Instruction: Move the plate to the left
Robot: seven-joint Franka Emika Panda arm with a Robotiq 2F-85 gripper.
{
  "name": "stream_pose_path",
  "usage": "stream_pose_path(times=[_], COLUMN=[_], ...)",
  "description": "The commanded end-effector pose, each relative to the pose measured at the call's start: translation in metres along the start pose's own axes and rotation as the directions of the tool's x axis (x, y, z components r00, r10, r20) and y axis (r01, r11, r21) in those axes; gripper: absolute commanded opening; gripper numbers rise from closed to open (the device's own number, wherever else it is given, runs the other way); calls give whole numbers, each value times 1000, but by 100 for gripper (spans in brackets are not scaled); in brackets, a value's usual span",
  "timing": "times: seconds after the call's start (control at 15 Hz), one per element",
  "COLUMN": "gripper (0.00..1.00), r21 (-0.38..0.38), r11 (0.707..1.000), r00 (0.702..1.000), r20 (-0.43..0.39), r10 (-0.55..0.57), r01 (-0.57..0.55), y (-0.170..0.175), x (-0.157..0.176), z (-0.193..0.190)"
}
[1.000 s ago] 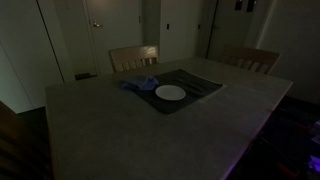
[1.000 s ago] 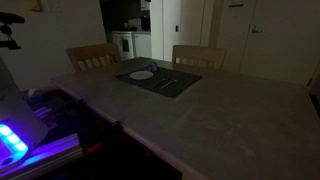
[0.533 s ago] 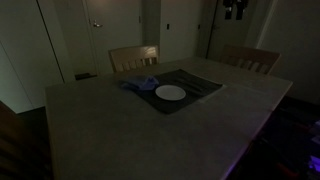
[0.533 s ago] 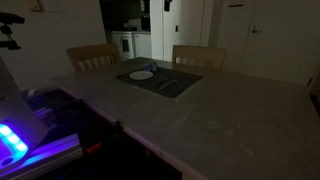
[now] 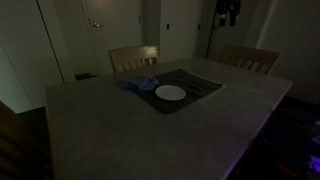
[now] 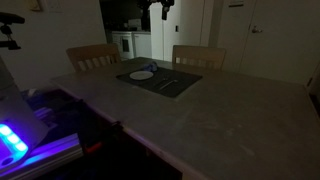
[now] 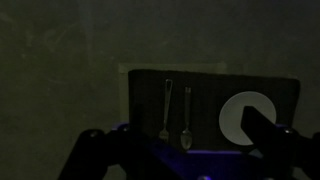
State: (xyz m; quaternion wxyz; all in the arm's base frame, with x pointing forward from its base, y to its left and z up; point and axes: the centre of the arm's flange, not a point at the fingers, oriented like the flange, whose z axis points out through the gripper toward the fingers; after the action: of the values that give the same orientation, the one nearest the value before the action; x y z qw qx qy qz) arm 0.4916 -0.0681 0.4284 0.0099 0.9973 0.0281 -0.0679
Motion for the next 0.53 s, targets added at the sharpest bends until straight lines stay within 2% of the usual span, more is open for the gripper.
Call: stream_pose_path(times=[0.0,0.47], gripper=[100,100], r21=[-22,38], r11=[1000,994], r00=[1000,994], r20=[12,44], r10=[-8,-103], r01=[8,102], y=[-4,-2], x=[-1,9], z=[-4,26])
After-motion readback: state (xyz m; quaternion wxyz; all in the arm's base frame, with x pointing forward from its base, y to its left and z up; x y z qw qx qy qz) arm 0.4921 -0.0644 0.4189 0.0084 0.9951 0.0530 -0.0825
